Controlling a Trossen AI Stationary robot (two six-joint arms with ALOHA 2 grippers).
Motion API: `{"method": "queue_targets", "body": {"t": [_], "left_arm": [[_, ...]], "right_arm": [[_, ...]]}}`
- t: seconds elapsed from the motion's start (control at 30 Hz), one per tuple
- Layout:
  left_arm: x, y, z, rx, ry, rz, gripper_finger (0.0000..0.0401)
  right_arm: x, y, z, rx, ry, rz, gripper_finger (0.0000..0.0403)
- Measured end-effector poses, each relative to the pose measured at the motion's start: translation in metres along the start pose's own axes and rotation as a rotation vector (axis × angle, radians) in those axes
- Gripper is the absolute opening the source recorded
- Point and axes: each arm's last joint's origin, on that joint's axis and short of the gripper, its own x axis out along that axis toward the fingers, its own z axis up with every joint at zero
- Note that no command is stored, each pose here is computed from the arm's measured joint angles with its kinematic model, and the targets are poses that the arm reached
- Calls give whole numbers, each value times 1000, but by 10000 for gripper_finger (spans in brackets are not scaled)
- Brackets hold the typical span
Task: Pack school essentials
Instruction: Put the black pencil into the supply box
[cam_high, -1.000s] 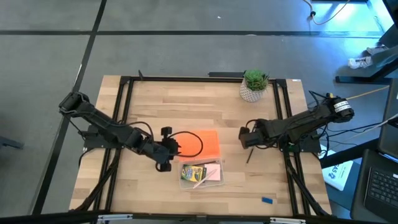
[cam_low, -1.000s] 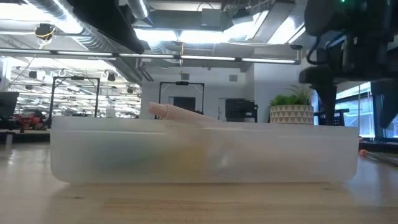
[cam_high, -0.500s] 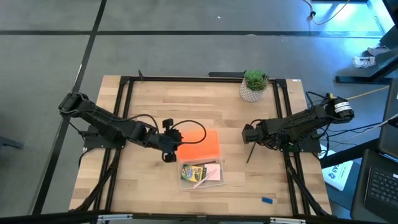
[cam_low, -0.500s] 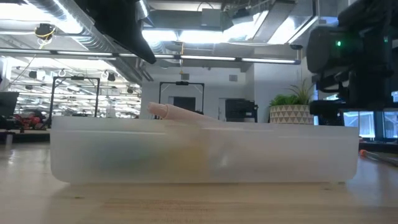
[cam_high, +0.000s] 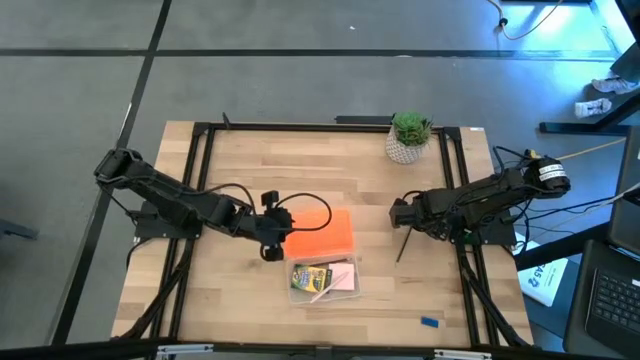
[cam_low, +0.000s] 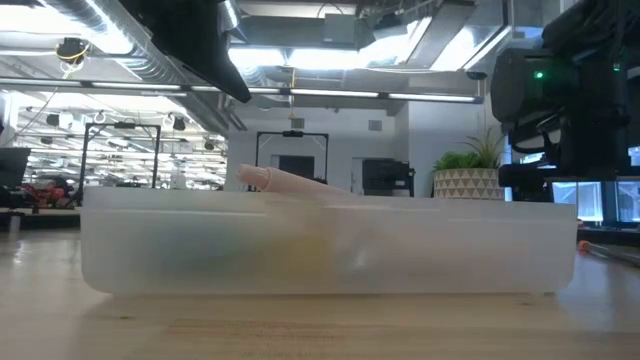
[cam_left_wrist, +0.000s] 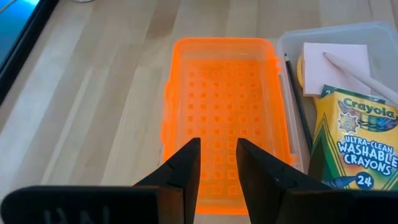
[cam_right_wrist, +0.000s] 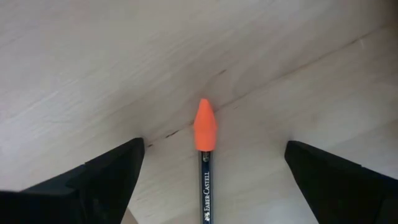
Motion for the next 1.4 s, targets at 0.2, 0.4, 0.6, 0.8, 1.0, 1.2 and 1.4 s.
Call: {"method": "queue_targets", "body": {"t": [0.2, 0.4, 0.6, 0.8, 1.0, 1.2, 1.4], "left_arm": [[0, 0, 0, 0, 0, -1, 96], [0, 0, 0, 0, 0, -1, 96], [0, 0, 0, 0, 0, -1, 96], [0, 0, 0, 0, 0, -1, 96], [0, 0, 0, 1, 0, -1, 96], [0, 0, 0, 1, 0, -1, 96], [0, 0, 0, 2, 0, -1, 96]], "right_arm": [[0, 0, 0, -13, -8, -2, 398], [0, -1, 1, -21, -18, -11, 398], [0, -1, 1, -21, -19, -11, 398], [1, -1, 1, -43, -23, -6, 398], [1, -1, 1, -61, -21, -1, 398], [1, -1, 1, -64, -22, 1, 389], [1, -1, 1, -66, -24, 3, 361]]}}
